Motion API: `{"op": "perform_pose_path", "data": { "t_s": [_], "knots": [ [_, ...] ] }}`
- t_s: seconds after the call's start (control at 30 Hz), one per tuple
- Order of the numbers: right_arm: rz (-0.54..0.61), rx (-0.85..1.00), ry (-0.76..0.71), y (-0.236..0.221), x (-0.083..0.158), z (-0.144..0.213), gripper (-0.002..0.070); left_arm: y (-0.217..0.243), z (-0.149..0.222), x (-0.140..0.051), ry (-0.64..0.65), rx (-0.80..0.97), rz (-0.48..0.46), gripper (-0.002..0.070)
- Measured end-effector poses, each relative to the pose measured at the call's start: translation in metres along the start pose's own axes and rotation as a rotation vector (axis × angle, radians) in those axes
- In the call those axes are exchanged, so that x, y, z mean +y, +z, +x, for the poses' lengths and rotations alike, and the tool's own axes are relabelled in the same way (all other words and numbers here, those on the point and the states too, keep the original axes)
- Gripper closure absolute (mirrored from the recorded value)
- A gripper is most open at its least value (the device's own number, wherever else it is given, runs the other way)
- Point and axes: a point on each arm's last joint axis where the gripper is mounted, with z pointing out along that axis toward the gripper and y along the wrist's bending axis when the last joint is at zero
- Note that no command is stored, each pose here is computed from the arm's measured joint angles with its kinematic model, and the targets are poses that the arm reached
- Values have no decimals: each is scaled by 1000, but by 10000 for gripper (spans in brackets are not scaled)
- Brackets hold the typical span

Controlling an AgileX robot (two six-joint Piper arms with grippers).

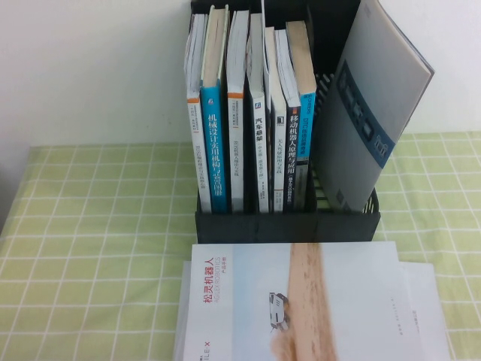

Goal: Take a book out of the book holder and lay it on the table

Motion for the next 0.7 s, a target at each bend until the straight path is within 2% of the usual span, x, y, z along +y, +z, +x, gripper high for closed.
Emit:
{"op": "perform_pose_path", "data": {
  "t_s": [0.23,0.5,0.7],
  "knots": [
    [-18,70,-34,0,1,8,678,0,0,0,0,0,0,678],
    [-105,218,-138,-2,8,21,678,0,0,0,0,0,0,678],
    [-115,254,-136,-3,9,25,678,0,0,0,4,0,0,678]
  ]
}}
